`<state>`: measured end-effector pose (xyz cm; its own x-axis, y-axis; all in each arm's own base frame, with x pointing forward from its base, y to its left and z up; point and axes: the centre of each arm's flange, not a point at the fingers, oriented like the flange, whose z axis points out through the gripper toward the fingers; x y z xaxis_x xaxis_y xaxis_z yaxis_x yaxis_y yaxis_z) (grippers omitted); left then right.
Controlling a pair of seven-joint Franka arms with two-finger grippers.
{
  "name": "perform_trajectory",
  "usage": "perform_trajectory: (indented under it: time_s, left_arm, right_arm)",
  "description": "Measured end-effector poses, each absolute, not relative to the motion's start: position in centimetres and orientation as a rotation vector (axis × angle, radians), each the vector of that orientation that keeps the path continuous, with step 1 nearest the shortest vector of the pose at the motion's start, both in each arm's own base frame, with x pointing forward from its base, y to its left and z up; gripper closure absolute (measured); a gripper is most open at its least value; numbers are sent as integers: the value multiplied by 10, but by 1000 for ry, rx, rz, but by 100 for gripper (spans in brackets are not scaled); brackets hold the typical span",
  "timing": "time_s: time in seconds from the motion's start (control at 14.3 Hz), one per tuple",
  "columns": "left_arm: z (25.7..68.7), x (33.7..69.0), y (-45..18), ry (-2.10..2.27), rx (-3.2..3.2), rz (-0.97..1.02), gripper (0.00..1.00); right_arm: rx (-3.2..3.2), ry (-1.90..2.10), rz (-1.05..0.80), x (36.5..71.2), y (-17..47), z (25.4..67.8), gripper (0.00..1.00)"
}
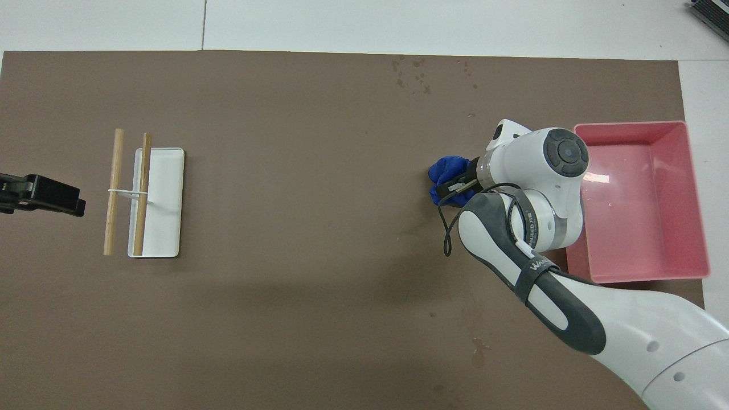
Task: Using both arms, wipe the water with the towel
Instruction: 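Rub the blue cloth on the wet table spot with the right gripper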
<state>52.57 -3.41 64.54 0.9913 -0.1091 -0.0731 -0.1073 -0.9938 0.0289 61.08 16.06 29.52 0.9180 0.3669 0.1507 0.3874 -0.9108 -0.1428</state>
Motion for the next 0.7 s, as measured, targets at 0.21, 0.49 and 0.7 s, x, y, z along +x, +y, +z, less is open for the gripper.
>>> perform_trajectory:
  time_s: [0.21,0.49,0.7]
  left_arm:
    - [645,526,-34,-169,3110,-116,0]
    - [645,526,-34,-169,3110,-116,0]
    - [645,526,-34,-169,3110,-116,0]
  right_arm:
    - [-2896,-484,-152,603,167,295,87]
    - [-2881,-429,-33,593,187,296,87]
    - [-2859,-458,132,591,205,310,87]
